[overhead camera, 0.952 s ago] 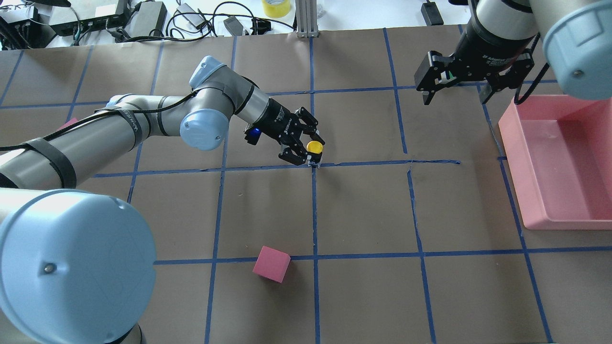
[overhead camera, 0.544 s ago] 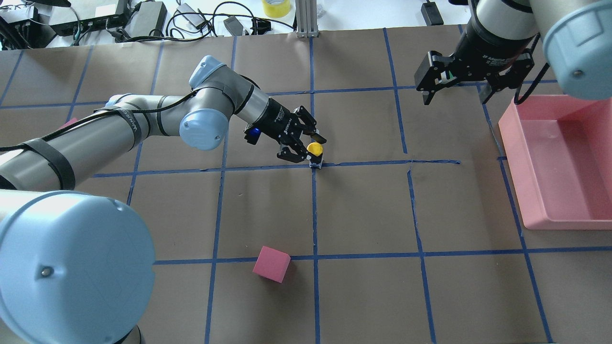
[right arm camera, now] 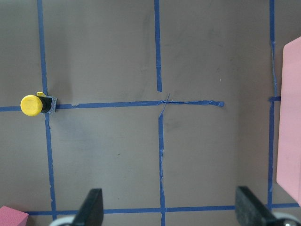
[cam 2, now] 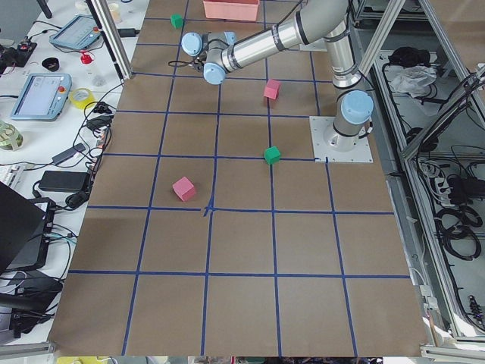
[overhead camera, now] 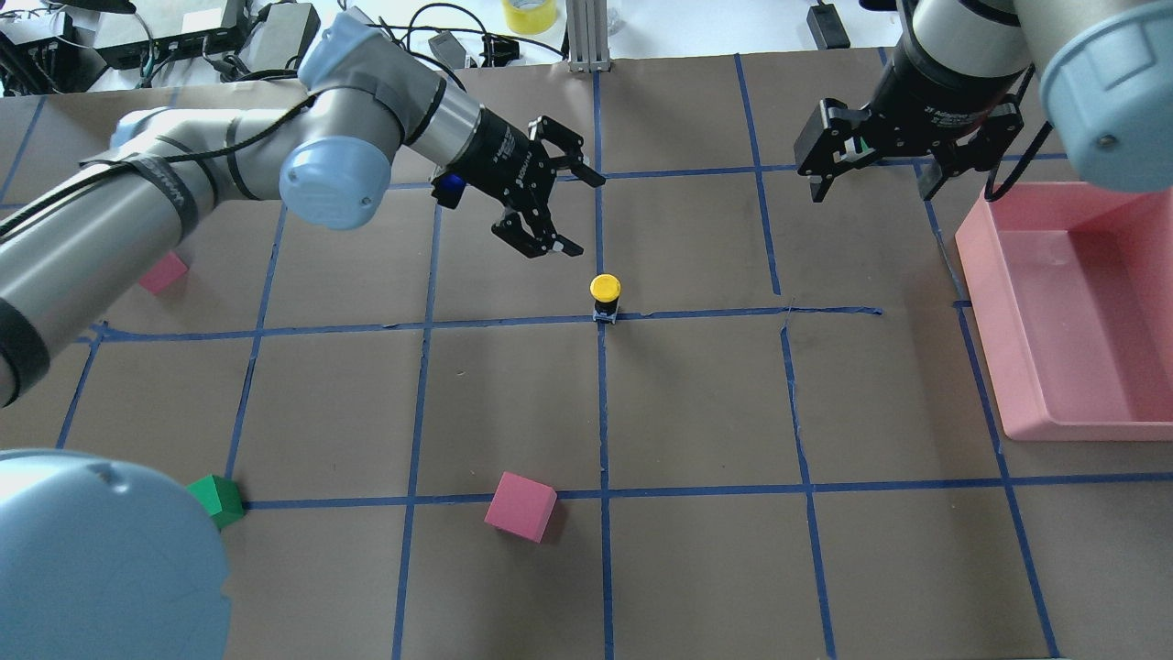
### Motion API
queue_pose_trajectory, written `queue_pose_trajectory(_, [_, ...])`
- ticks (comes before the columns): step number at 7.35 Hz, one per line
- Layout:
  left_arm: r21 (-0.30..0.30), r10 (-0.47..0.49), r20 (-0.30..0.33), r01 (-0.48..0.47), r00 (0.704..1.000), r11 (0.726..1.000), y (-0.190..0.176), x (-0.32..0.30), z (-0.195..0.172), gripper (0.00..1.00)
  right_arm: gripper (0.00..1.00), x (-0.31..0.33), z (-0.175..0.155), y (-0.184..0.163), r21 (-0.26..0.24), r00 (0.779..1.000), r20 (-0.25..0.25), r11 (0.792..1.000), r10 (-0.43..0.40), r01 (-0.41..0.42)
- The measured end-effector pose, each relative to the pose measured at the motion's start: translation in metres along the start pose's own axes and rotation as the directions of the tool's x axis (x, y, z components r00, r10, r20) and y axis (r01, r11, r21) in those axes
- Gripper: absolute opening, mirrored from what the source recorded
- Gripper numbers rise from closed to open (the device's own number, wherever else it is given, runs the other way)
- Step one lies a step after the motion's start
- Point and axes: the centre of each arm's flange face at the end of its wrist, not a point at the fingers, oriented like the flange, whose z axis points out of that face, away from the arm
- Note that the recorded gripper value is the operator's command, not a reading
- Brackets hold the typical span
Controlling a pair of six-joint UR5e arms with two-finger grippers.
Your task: Align button upright
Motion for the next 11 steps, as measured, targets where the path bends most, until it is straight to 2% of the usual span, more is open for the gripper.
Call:
queue_pose_trajectory(1, [0.076,0.042,-0.002,-0.041,0.999,0.996,0.032,0.002,-0.043,1.00,1.00,0.000,0.000,0.000,0.000,1.000,0.000,1.000,0.000,0.000])
queue_pose_trajectory(2, [0.177,0.091,0.000,-0.089,0.996,0.980,0.068,-0.001,-0.087,1.00,1.00,0.000,0.000,0.000,0.000,1.000,0.000,1.000,0.000,0.000])
queue_pose_trajectory(3, [0.270,0.182,0.023,-0.182,0.983,0.946,0.098,-0.013,-0.123,1.00,1.00,0.000,0.000,0.000,-0.001,1.000,0.000,1.000,0.000,0.000])
queue_pose_trajectory(4, [0.336,0.319,0.103,-0.335,0.942,0.880,0.115,-0.032,-0.145,1.00,1.00,0.000,0.000,0.000,-0.001,1.000,0.000,1.000,0.000,0.000])
queue_pose_trajectory(5, [0.362,0.468,0.268,-0.539,0.842,0.761,0.119,-0.057,-0.159,1.00,1.00,0.000,0.000,0.000,-0.001,1.000,0.000,1.000,0.000,0.000])
queue_pose_trajectory(6, [0.330,0.563,0.432,-0.704,0.705,0.629,0.112,-0.077,-0.167,1.00,1.00,0.000,0.000,0.000,-0.001,1.000,0.000,1.000,0.000,0.000])
queue_pose_trajectory(7, [0.246,0.631,0.549,-0.827,0.549,0.506,0.099,-0.090,-0.172,1.00,1.00,0.000,0.000,0.000,-0.001,1.000,0.000,1.000,0.000,0.000])
queue_pose_trajectory(8, [0.137,0.689,0.613,-0.911,0.386,0.389,0.086,-0.097,-0.178,1.00,1.00,0.000,0.000,0.000,-0.001,1.000,0.000,1.000,0.000,0.000])
queue_pose_trajectory(9, [0.065,0.721,0.635,-0.948,0.279,0.310,0.075,-0.098,-0.185,1.00,1.00,0.000,0.001,0.000,-0.001,1.000,0.000,1.000,0.000,0.000])
queue_pose_trajectory(10, [0.040,0.731,0.641,-0.961,0.236,0.275,0.067,-0.094,-0.193,1.00,1.00,0.000,0.001,0.000,-0.002,1.000,0.000,1.000,0.000,0.000])
queue_pose_trajectory(11, [0.043,0.731,0.644,-0.965,0.225,0.259,0.066,-0.090,-0.200,1.00,1.00,0.000,0.001,0.000,-0.002,1.000,0.000,1.000,-0.001,0.001])
